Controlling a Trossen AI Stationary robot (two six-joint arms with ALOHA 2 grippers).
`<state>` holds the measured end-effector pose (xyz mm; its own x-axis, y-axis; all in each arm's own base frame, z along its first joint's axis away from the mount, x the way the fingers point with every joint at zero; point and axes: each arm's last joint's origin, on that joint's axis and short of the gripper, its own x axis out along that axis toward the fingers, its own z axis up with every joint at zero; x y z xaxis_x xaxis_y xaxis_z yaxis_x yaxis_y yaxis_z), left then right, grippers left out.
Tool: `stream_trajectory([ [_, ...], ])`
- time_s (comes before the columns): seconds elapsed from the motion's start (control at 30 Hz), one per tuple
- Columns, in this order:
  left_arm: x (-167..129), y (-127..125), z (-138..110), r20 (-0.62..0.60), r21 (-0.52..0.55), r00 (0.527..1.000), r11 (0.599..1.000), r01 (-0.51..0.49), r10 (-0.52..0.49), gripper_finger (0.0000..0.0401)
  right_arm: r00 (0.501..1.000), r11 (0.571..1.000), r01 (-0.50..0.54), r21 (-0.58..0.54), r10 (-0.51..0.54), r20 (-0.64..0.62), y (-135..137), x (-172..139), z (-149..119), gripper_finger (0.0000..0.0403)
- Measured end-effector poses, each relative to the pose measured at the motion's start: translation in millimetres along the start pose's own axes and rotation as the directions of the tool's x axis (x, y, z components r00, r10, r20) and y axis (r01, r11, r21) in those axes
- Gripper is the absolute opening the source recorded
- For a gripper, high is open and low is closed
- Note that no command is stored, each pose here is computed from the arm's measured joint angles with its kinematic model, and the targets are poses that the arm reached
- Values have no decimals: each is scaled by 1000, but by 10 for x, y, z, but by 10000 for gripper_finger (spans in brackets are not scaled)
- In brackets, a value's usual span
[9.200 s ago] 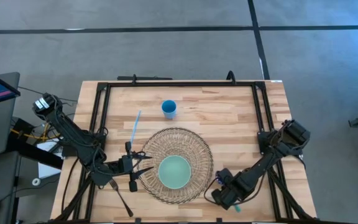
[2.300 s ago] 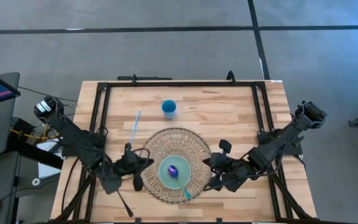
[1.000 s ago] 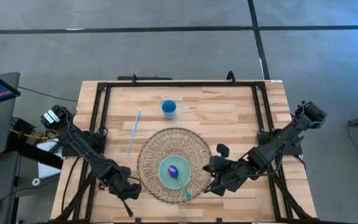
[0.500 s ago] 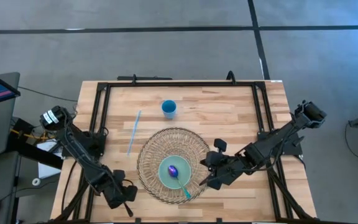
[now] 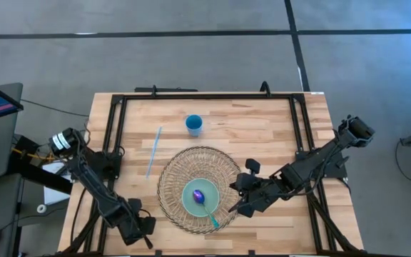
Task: Pick & Place Utensil
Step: Put the black fork into the green bowl on the brown placemat
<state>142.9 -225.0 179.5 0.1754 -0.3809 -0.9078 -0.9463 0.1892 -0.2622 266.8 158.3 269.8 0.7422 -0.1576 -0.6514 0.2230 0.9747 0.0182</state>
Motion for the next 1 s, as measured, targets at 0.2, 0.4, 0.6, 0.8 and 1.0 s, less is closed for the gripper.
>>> stream_trajectory([
  [0.2,24,-1,-9,-1,2,1000,1000,-2,2,88,1000,1000,0,0,0,0,1,1,0,13],
  [0.4,-31,-3,-10,-10,3,1000,1000,18,-18,88,1000,1000,0,0,0,0,1,1,0,13],
  [0.6,-40,-13,-2,-11,-2,1000,1000,23,-23,88,1000,1000,0,0,0,1,1,1,0,13],
  [0.8,-25,-9,31,30,-1,998,999,51,-51,88,1000,1000,0,0,0,0,1,1,0,13],
  [1.0,-8,20,40,-4,-13,1000,1000,10,-10,88,1000,1000,-1,0,1,0,2,0,-1,13],
])
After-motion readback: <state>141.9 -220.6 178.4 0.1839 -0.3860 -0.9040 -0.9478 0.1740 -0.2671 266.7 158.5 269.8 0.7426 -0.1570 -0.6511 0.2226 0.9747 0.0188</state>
